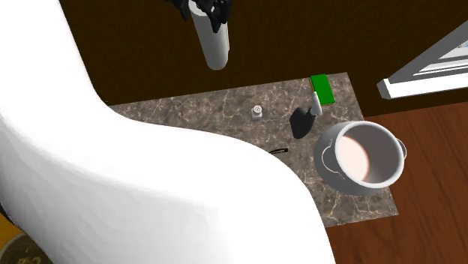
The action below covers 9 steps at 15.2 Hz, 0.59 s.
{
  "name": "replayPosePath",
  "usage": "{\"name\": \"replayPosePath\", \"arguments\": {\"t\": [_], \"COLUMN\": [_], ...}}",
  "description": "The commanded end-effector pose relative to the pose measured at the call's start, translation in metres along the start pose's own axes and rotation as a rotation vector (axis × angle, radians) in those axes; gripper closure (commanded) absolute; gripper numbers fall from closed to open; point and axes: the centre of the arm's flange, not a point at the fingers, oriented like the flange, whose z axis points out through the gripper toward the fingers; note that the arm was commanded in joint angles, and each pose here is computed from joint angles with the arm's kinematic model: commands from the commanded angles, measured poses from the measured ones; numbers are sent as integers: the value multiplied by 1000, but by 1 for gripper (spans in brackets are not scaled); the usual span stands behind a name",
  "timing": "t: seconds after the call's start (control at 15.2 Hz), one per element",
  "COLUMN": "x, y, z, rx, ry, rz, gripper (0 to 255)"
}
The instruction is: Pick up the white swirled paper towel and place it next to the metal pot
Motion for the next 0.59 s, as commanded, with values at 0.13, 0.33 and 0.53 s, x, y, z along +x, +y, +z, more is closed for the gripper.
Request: {"name": "replayPosePath", "arguments": {"t": [0.13, 0.33, 0.53], "x": [-20, -37, -54], "y": [42, 78, 113], "z": [-7, -12, -16], "rx": [0, 0, 0], "ry": [0, 0, 0], "rz": [0, 0, 0], "gripper": [255, 255, 255]}}
